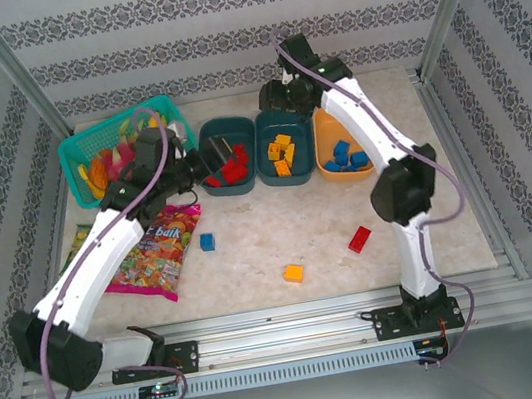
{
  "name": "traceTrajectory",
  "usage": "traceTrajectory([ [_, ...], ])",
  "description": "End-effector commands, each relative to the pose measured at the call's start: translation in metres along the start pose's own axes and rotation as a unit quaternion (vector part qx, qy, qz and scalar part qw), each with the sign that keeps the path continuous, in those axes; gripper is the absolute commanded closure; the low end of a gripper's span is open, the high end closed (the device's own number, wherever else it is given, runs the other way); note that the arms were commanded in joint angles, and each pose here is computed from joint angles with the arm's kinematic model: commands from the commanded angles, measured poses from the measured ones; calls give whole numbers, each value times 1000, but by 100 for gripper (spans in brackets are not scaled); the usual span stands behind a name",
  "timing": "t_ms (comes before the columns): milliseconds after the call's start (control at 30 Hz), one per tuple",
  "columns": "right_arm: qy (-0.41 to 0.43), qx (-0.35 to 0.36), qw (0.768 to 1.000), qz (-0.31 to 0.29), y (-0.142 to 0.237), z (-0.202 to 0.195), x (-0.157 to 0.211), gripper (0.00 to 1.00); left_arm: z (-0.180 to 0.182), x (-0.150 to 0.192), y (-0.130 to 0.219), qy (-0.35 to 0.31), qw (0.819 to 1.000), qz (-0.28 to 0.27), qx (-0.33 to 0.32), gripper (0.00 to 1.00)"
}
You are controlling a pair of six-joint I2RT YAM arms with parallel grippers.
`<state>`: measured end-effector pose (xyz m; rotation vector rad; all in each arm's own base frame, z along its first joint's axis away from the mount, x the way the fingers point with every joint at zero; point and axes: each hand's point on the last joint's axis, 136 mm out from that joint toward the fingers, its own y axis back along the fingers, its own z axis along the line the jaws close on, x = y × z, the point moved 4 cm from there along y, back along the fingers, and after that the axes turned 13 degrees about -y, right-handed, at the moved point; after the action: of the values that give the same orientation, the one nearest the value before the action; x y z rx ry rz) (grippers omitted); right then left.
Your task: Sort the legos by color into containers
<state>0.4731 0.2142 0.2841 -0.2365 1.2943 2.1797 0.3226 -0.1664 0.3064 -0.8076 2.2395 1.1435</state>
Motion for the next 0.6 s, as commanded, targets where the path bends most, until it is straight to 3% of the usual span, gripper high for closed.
traceTrajectory([
  [0, 29, -5, 999, 12, 10, 14, 36, 36, 25, 21, 25, -1, 998, 19, -58, 15],
  [233, 62, -25, 995, 80, 8, 36, 147, 36, 63, 62, 82, 21, 990, 11, -138, 16],
  [400, 95, -29, 983, 156, -15, 56, 233, 34, 90, 105, 112, 52, 985, 19, -165, 18],
  [567, 106, -11, 969, 221, -46, 65, 289, 29, 107, 132, 133, 66, 980, 25, -184, 18],
])
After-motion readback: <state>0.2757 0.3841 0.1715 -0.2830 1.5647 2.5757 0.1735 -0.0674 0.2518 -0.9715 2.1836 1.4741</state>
